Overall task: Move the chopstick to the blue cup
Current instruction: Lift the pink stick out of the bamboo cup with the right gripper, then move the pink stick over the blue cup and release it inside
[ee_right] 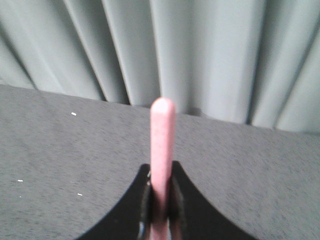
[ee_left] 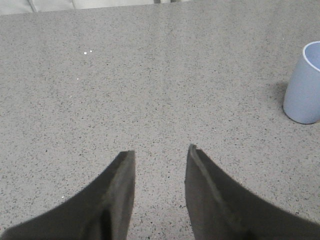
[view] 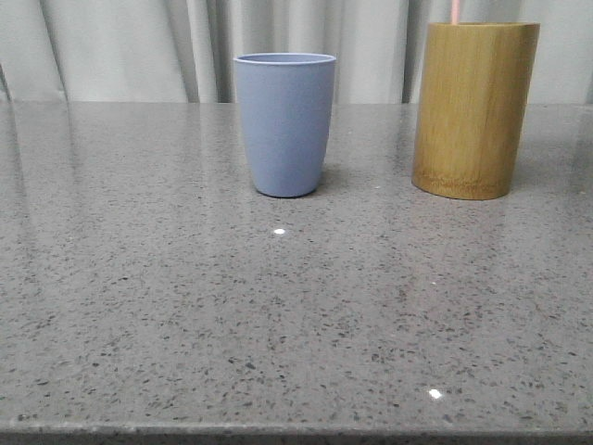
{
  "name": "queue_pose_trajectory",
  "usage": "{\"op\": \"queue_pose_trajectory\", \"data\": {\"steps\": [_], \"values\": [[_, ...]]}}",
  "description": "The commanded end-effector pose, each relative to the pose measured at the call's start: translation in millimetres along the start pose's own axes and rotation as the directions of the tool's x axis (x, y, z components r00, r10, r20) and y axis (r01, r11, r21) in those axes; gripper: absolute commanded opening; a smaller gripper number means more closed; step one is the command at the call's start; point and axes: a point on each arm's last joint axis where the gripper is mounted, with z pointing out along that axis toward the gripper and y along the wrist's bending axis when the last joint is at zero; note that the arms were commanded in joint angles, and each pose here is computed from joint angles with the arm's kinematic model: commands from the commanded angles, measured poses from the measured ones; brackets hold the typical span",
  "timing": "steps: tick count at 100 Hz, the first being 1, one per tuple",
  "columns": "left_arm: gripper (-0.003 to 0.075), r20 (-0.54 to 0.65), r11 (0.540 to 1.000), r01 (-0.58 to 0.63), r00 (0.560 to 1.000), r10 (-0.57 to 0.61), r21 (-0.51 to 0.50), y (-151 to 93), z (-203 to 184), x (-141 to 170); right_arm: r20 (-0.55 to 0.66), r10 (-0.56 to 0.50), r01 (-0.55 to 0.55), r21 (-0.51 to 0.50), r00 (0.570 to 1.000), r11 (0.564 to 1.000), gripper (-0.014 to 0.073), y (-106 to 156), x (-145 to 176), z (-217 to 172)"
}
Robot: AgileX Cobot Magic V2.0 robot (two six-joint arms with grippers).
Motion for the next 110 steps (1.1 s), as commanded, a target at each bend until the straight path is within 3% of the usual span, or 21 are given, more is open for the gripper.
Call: {"op": "queue_pose_trajectory", "data": {"steps": [1,26,51,110], "values": [[0.0242,0.095,1.0,0.013,0.995,-0.013,0.002,0,-5,-13,0.156,-0.031,0.039,-0.05,0.987,0.998,-0.0104,17,-30,-32],[0.0242,0.095,1.0,0.013,0.995,-0.013,0.002,0,-5,-13,0.177,-0.045,0.075,-0.168,0.983,0.983,-0.0104,56,-30,-35],[0.0242,0.095,1.0,0.013,0.995,-0.013,0.002,0,-5,-13,0.19,-0.032,0.081,-0.255,0.981,0.964,-0.0104,87,-19,-12],[0.0242,0.095,1.0,0.013,0.995,-0.013,0.002,0,-5,-13,0.053,-0.059,0.07,-0.244,0.997,0.967,-0.0104,94,20,56]]}}
